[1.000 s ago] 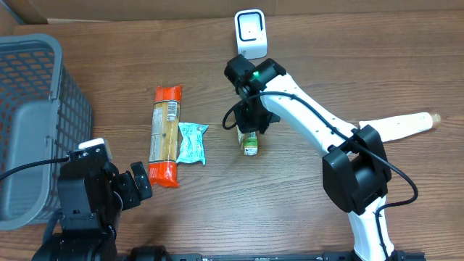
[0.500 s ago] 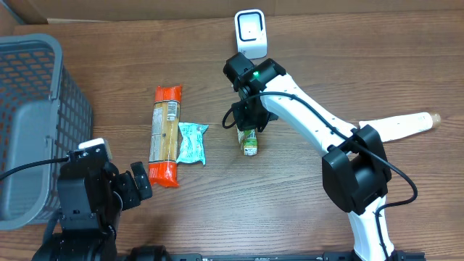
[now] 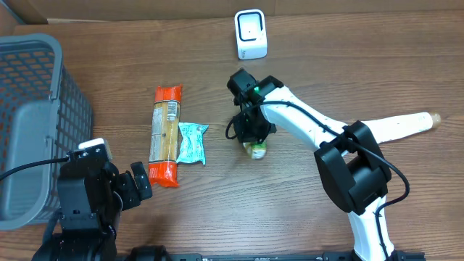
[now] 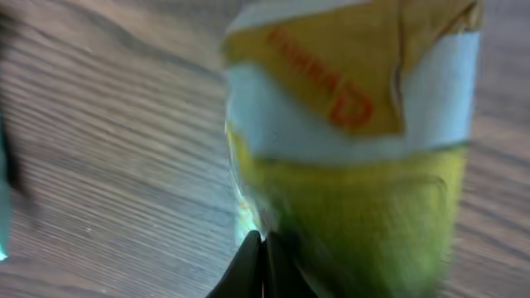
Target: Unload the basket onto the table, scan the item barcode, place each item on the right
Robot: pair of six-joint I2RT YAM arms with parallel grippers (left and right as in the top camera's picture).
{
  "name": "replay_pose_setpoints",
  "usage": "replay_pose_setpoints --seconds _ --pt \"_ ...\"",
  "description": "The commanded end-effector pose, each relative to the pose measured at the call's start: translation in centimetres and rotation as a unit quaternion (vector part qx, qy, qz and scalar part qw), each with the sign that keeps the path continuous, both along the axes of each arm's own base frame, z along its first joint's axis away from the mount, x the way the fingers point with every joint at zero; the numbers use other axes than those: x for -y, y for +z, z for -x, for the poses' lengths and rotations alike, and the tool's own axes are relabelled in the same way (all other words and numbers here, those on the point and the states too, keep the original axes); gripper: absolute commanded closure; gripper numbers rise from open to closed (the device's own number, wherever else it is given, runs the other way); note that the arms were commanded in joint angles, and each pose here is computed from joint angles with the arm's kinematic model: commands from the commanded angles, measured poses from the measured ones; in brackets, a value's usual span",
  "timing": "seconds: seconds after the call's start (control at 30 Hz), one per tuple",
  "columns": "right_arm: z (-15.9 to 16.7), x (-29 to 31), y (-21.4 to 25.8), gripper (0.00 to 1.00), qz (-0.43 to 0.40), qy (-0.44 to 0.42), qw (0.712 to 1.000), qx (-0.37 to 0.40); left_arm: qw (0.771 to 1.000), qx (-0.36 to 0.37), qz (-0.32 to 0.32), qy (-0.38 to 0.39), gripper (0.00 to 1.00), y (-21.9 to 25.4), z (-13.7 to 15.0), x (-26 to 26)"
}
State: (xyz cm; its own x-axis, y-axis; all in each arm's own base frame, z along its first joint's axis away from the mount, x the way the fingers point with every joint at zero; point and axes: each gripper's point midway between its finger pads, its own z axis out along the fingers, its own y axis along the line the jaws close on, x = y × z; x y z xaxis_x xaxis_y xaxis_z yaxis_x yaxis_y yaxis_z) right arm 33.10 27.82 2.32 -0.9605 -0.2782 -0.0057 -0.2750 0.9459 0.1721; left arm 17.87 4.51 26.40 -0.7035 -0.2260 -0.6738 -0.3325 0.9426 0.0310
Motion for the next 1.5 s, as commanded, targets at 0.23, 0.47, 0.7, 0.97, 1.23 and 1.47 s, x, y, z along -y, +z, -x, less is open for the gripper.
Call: replay_pose_setpoints --seconds 0.23,0.47,0.7,0.97,1.23,1.47 --pt "-0.3 -0.5 2.0 0.96 -0.017 0.003 1.0 0.002 1.0 0.003 -0.003 0.012 0.0 0.0 0.1 -0.4" --pt "2.4 -0.5 3.9 0.96 0.012 0.021 0.999 -0.037 1.0 0.003 -0.003 0.012 0.01 0.0 0.1 -0.4" --pt "4.6 3.9 0.9 0.96 0.112 0.021 0.992 -0.062 1.0 0.003 -0.003 0.012 0.0 0.0 0.1 -0.4" --pt "-1.4 11.3 1.3 0.96 0.223 -0.046 0.973 0.031 1.0 0.003 -0.003 0.012 0.0 0.0 0.1 -0.4" --pt "-7.6 13.9 2.4 0.88 0.096 -0.162 0.981 0.043 1.0 0.003 -0.003 0.012 0.01 0.0 0.1 -0.4" --pt "-7.3 7.9 7.2 0.47 -0.123 -0.135 0.983 -0.031 1.0 0.003 -0.003 0.012 0.01 0.0 0.1 -0.4"
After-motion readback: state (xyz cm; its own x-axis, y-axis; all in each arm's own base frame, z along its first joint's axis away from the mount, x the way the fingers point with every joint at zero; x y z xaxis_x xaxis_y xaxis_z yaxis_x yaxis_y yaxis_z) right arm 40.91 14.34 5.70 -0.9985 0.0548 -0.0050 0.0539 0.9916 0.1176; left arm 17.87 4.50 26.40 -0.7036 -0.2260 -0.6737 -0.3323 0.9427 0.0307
